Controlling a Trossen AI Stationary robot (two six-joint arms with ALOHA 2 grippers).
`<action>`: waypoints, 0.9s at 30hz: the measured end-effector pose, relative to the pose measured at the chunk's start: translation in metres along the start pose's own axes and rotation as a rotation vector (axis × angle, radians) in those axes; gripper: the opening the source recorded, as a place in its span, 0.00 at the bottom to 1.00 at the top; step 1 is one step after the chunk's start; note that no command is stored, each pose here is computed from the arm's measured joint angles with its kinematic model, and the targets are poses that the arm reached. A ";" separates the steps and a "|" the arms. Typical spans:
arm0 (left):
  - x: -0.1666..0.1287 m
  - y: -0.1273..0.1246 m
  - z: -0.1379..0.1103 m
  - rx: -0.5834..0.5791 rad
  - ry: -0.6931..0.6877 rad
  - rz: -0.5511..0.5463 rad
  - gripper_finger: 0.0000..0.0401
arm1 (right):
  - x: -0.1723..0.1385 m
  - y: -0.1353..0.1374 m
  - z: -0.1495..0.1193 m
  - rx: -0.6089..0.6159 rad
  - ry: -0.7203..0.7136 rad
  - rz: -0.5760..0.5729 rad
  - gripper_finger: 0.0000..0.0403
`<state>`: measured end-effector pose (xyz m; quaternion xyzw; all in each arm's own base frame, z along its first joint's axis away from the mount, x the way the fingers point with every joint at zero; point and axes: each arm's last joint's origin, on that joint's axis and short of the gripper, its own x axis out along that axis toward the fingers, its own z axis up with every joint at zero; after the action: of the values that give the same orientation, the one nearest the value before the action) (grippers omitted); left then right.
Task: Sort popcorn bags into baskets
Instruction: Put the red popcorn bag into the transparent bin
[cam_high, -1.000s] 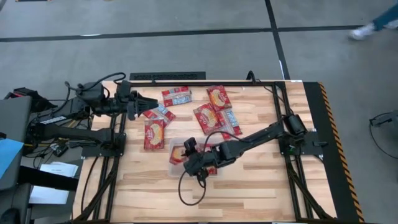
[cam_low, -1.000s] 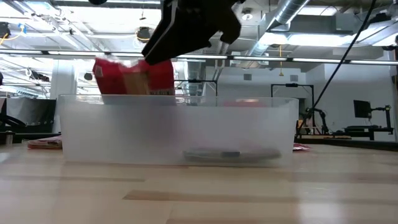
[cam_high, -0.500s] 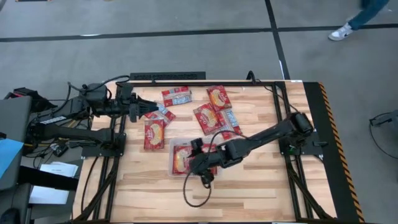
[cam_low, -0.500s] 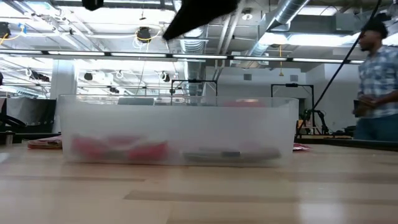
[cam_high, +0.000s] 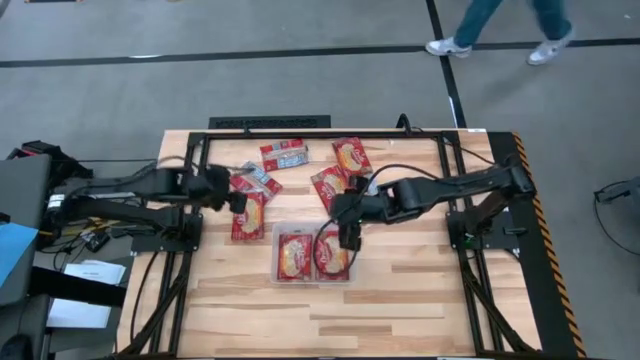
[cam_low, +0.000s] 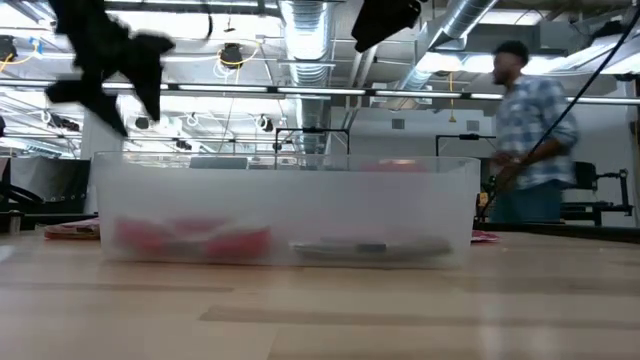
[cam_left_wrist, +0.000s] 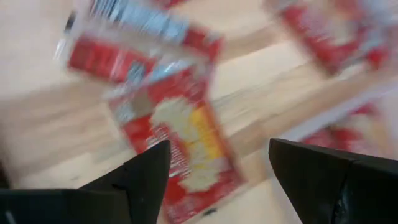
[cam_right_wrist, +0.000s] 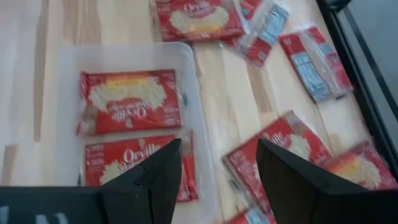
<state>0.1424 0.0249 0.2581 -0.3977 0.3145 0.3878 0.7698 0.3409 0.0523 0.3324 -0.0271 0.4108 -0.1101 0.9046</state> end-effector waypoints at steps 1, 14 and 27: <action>0.011 0.004 -0.007 -0.020 0.008 0.011 0.65 | 0.000 0.000 0.001 0.002 -0.006 0.001 0.57; 0.082 0.052 -0.058 -0.285 -0.019 -0.006 0.65 | 0.010 0.005 -0.012 -0.081 0.067 0.022 0.56; 0.091 0.054 -0.064 -0.322 -0.028 -0.044 0.65 | 0.011 0.006 -0.012 -0.090 0.069 0.047 0.55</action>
<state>0.1311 0.0226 0.1356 -0.5172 0.2287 0.4217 0.7088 0.3398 0.0560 0.3154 -0.0544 0.4469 -0.0709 0.8901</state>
